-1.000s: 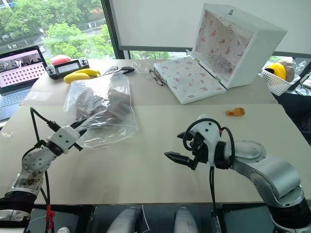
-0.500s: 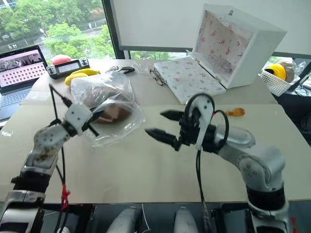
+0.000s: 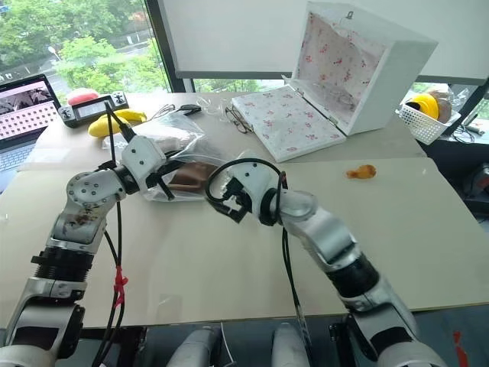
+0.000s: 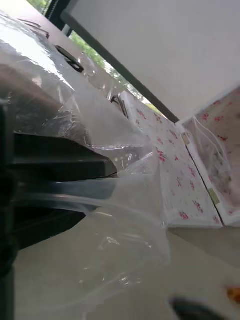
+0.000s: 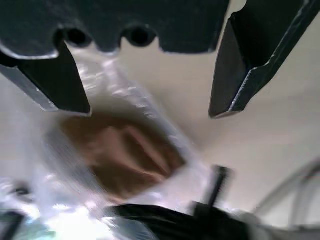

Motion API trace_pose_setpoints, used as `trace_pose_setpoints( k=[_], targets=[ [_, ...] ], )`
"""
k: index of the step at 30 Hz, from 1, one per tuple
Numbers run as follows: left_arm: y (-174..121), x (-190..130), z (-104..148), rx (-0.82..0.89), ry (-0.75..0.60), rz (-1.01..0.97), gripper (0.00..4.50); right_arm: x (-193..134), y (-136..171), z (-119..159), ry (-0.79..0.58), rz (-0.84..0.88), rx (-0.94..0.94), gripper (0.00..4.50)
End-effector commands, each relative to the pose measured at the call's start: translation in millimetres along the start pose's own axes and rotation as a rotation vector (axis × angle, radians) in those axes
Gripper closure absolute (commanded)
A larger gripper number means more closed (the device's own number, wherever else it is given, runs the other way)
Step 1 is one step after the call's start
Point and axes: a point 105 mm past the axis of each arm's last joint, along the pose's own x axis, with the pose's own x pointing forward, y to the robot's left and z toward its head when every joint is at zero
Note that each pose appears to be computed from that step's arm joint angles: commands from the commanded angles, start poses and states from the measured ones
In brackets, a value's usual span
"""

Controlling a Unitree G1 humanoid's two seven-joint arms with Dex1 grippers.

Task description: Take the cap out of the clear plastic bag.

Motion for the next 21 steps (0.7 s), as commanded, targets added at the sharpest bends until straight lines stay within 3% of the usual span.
trace_pose_setpoints(
  k=[1, 5, 12, 15, 21],
  targets=[
    [-2, -2, 11, 0.054, -0.041, 0.000, 4.44, 18, -9, 1, -0.066, -0.091, -0.237, 0.00],
    [-3, -2, 16, 0.084, -0.065, 0.004, 4.44, 33, -9, -13, -0.058, -0.099, -0.405, 0.00],
    [0, 1, 23, 0.074, -0.085, 0.029, 4.44, 39, 13, -23, -0.089, -0.018, -0.469, 0.00],
    [2, 1, 18, 0.080, -0.059, 0.037, 4.44, 18, -7, -26, -0.087, -0.112, -0.400, 0.00],
    [-7, -1, 13, 0.101, -0.049, 0.019, 4.44, -33, -38, 9, -0.171, -0.228, -0.334, 0.00]
  ],
)
